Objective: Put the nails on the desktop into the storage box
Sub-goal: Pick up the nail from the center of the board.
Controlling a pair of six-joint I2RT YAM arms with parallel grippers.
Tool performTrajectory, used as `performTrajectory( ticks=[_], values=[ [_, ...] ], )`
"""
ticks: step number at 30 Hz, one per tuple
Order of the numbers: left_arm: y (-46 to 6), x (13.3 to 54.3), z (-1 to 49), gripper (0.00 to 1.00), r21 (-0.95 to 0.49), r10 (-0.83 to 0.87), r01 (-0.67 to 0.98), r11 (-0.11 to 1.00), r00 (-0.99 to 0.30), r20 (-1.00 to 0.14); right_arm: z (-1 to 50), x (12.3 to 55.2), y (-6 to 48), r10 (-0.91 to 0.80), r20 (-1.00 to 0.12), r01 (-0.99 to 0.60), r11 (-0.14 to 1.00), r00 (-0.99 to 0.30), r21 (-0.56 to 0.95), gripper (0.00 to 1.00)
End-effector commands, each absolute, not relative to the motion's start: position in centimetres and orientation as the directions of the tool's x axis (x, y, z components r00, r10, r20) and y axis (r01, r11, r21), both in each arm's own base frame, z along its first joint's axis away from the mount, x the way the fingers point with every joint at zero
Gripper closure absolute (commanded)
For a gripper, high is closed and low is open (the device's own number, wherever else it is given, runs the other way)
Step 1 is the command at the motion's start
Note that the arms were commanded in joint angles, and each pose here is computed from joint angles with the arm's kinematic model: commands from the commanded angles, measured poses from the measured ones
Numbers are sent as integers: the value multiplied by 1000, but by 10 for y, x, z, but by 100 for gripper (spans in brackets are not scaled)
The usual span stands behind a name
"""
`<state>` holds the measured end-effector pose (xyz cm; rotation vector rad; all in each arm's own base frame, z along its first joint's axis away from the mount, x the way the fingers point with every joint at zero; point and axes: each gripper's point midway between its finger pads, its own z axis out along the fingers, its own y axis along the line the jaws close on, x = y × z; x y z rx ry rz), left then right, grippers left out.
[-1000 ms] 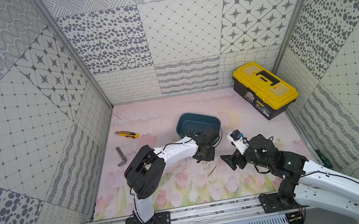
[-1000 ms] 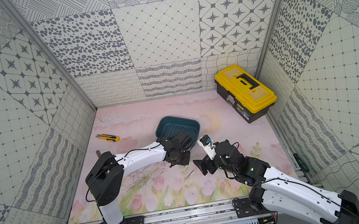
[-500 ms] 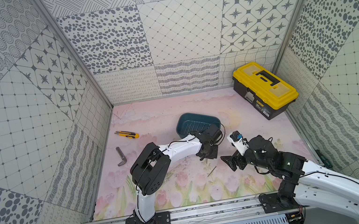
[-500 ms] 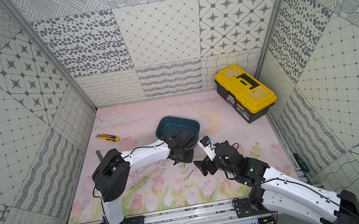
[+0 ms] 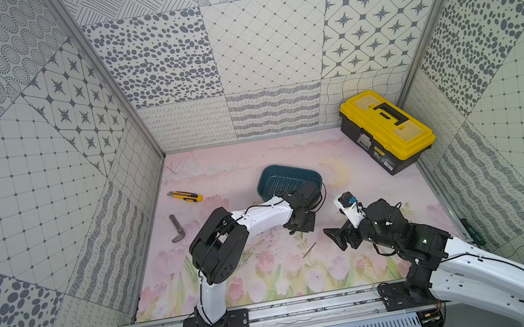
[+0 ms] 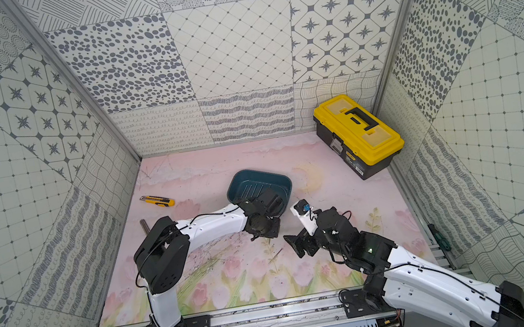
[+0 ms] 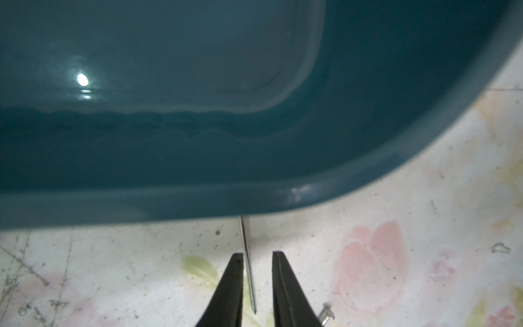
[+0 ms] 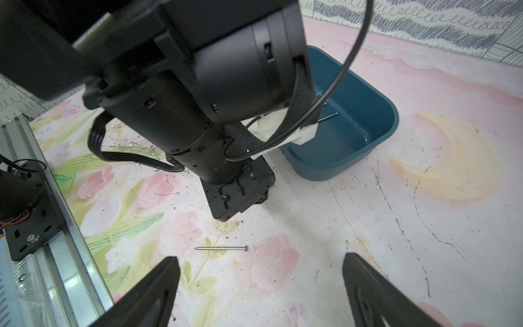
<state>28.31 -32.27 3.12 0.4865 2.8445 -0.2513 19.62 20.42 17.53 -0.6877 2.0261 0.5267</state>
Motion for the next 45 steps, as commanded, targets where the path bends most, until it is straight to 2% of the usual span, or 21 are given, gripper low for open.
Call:
performTrajectory(
  ticks=[1, 18, 35, 38, 45],
  values=[
    [-311, 282, 29, 78, -92, 320, 351, 932, -915, -247, 181, 197, 206, -245, -877, -651, 753, -414, 98, 5],
    [-308, 280, 16, 79, -100, 316, 342, 934, -925, -213, 182, 198, 206, -240, -879, -648, 756, -412, 98, 5],
    [-312, 273, 9, 83, -80, 353, 372, 925, -917, -184, 182, 200, 205, -243, -882, -644, 760, -404, 86, 5],
    [-315, 271, 8, 86, -76, 367, 385, 920, -913, -181, 182, 201, 205, -245, -883, -644, 761, -400, 81, 5],
    [-315, 270, 9, 100, -75, 369, 386, 919, -912, -179, 183, 202, 203, -245, -885, -638, 766, -396, 73, 4]
  ],
)
